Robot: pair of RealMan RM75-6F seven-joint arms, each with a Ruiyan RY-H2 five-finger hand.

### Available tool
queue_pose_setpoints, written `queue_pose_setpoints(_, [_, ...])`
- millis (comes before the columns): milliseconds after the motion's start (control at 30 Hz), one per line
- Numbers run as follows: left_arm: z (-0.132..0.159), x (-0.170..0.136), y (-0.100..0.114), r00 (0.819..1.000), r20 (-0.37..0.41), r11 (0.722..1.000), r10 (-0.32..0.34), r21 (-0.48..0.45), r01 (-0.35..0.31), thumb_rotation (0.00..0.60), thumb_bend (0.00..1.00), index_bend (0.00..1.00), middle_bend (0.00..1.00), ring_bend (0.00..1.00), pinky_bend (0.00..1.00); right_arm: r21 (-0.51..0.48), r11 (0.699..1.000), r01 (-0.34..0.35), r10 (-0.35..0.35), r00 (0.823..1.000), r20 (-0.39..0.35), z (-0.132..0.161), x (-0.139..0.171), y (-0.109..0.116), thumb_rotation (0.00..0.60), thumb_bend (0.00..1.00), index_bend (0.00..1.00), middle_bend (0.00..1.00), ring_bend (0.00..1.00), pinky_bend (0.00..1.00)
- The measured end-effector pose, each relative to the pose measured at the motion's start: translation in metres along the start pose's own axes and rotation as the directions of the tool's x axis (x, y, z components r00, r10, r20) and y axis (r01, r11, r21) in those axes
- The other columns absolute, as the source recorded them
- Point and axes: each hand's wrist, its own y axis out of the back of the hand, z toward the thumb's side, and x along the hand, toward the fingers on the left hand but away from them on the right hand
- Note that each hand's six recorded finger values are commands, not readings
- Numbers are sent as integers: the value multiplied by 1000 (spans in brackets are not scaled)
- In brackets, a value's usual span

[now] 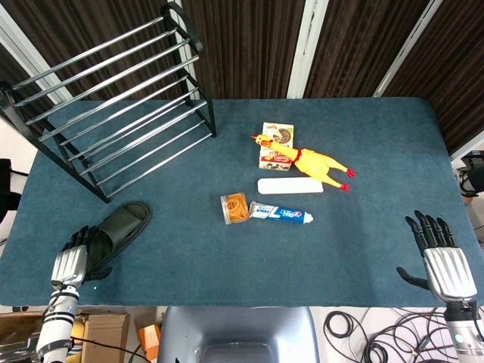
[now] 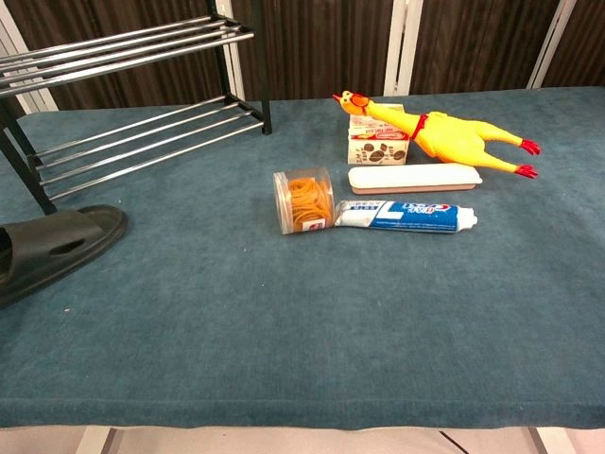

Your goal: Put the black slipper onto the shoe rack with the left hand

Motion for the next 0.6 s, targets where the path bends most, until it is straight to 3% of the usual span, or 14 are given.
queue_pose_setpoints(300, [-5,5,-2,999,-33,1000,-13,-9,13,497,178,0,0,1,212,2,1000,-3,3,1000,-4,1,0,-1,600,81,0,0,0,23])
queue_pose_setpoints(600, [-12,11,-9,995,-69,997,-76,-32,74,505,178,5,83,87,345,-1,1000,-2,2,1000,-2,0,0,0,600,80,0,0,0,23])
